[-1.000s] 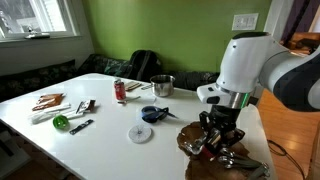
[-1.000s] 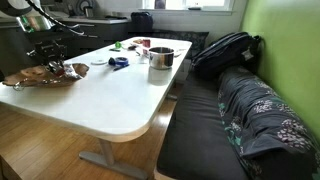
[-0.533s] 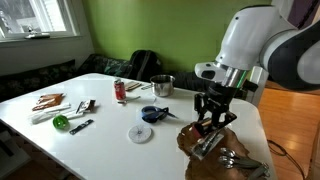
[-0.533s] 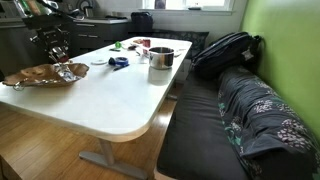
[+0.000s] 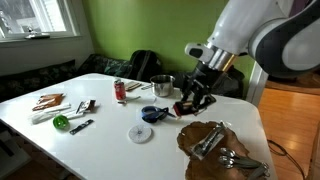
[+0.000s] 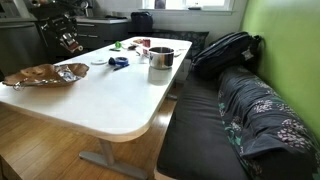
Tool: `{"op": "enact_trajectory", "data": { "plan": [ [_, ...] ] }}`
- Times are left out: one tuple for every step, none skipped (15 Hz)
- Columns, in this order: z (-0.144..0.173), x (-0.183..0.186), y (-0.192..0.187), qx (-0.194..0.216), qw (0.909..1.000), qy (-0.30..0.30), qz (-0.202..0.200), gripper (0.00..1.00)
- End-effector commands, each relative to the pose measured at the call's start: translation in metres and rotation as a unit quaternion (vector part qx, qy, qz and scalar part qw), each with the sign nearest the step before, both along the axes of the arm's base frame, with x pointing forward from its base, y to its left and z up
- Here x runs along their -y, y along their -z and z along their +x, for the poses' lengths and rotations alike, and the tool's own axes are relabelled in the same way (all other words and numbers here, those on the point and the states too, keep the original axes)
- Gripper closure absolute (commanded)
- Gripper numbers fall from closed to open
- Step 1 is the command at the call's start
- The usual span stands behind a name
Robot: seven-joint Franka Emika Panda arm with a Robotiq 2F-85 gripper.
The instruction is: Remove the toy cart with the silver object in it from the wooden plate and put it on the white circular object on the table
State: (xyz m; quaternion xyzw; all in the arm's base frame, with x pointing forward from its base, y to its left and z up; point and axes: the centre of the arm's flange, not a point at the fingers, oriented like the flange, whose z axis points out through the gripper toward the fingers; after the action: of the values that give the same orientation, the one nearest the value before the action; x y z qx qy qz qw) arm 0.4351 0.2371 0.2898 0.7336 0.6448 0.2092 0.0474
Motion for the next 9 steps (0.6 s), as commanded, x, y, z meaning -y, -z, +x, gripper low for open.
{"op": "enact_trajectory", "data": {
  "plan": [
    [0.085,-0.024,-0.028,0.062,0.9976,0.028,-0.014,0.83],
    [0.108,-0.023,-0.035,0.064,0.9971,0.034,-0.022,0.83],
    [0.126,-0.023,-0.038,0.06,0.9972,0.036,-0.028,0.83],
    [0.081,0.012,-0.059,0.068,0.997,0.032,-0.02,0.58],
    [0.096,0.011,-0.06,0.069,0.9966,0.037,-0.025,0.58],
    [0.106,0.008,-0.057,0.068,0.9967,0.036,-0.025,0.58],
    [0.111,0.004,-0.051,0.065,0.997,0.034,-0.025,0.58],
    [0.113,0.0,-0.045,0.062,0.9973,0.032,-0.024,0.58],
    [0.113,-0.002,-0.042,0.059,0.9974,0.031,-0.024,0.58]
  ]
}}
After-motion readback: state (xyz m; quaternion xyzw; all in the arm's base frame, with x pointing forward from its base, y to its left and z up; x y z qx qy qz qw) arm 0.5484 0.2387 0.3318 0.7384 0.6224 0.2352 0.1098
